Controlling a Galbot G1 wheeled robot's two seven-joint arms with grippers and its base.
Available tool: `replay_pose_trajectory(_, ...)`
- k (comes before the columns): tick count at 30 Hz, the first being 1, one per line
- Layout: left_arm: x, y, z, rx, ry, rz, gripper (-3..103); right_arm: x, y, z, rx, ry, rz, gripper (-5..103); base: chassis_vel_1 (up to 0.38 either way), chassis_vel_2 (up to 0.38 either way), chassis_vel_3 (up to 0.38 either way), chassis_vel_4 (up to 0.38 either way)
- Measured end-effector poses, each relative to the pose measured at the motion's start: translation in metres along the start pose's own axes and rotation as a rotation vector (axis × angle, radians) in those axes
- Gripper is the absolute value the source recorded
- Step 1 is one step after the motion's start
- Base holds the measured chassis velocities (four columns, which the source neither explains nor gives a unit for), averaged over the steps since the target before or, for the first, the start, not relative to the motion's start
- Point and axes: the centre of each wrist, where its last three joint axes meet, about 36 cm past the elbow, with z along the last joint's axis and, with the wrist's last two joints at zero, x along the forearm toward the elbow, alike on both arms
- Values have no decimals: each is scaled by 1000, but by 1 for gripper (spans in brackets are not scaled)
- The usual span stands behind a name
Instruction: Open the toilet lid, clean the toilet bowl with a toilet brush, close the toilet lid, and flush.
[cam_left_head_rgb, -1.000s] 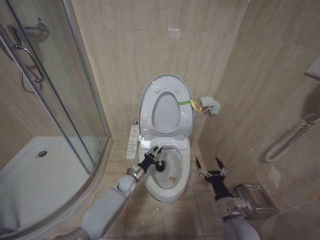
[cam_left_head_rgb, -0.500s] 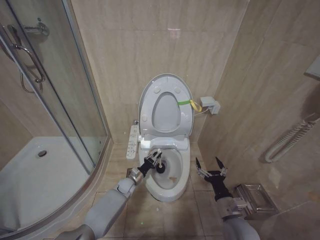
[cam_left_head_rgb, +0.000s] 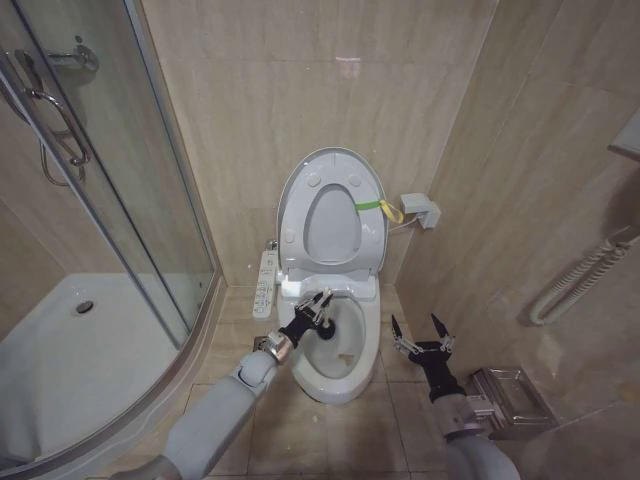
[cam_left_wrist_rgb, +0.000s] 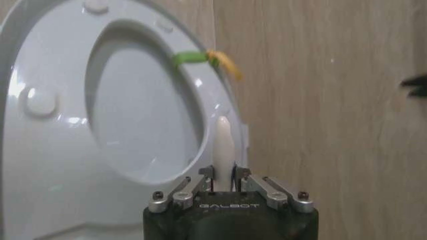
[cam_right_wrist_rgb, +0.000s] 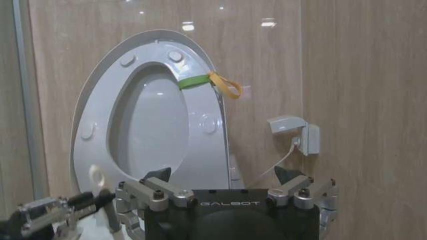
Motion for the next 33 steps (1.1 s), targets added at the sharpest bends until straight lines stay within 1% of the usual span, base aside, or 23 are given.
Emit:
replay_pose_trajectory(1,0,0,0,0,0,0,19,0,0,0,0,0,0,100,0,0,0,0)
replay_pose_trajectory(5,8,-21,-17,15,-19,17,19,0,0,0,0,0,0,100,0,0,0,0)
replay_pose_trajectory(10,15,-28,-20,20,-22,13,19,0,0,0,0,0,0,100,0,0,0,0)
replay_pose_trajectory(13,20,-43,-24,39,-25,25,19,0,0,0,0,0,0,100,0,0,0,0)
replay_pose_trajectory(14,20,-43,-24,39,-25,25,19,0,0,0,0,0,0,100,0,0,0,0)
replay_pose_trajectory(17,20,-58,-27,60,-36,42,19,0,0,0,0,0,0,100,0,0,0,0)
replay_pose_trajectory(18,20,-58,-27,60,-36,42,19,0,0,0,0,0,0,100,0,0,0,0)
replay_pose_trajectory(20,20,-67,-28,76,-38,54,19,0,0,0,0,0,0,100,0,0,0,0)
replay_pose_trajectory(24,20,-73,-24,87,-28,58,19,0,0,0,0,0,0,100,0,0,0,0)
replay_pose_trajectory(28,23,-78,-10,109,-1,52,19,0,0,0,0,0,0,100,0,0,0,0)
replay_pose_trajectory(33,23,-76,3,122,13,45,19,0,0,0,0,0,0,100,0,0,0,0)
